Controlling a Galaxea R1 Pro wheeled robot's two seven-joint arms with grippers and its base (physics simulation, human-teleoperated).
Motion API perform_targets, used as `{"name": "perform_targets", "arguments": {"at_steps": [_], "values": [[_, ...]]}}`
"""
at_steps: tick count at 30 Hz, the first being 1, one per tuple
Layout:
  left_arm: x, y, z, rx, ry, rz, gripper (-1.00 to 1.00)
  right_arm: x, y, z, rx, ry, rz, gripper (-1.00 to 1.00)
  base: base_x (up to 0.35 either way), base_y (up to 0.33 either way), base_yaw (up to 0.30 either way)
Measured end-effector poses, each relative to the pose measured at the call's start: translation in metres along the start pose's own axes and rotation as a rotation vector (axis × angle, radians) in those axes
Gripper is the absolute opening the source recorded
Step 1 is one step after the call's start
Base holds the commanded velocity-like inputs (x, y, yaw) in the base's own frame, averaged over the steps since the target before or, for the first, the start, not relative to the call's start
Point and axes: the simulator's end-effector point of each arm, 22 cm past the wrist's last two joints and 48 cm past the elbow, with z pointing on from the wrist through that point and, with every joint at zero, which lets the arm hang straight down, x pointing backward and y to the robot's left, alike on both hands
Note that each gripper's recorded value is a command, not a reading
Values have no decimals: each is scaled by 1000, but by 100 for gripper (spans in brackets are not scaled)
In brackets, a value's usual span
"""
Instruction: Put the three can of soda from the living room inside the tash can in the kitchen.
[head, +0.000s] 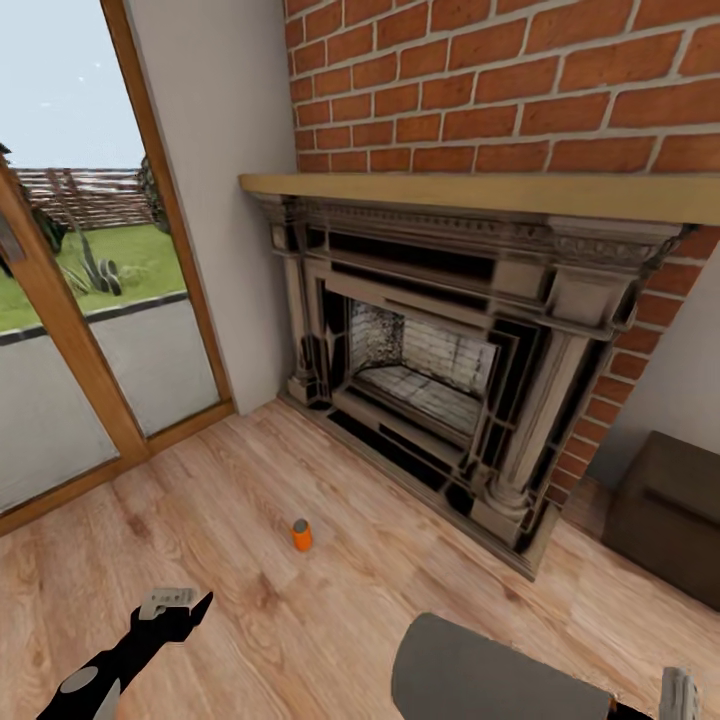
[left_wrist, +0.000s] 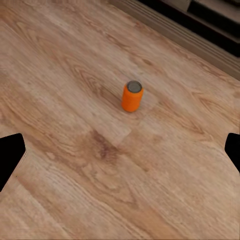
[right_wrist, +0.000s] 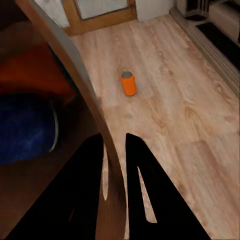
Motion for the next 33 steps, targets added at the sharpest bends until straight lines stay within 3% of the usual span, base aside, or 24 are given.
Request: {"name": "perform_targets", "arguments": {"at_steps": [2, 5, 33], "values": [[0, 0, 0, 0, 1, 0, 100, 12, -2, -7, -4, 43, 23, -100, 256, 187, 0], [0, 0, 0, 0, -1, -1, 100, 11, -12, -19, 21, 16, 39, -100, 240, 170, 0], [-1, 0, 0, -1, -3, -2, 100, 17, -7, -18, 3, 29, 40, -100, 149, 95, 0]]}}
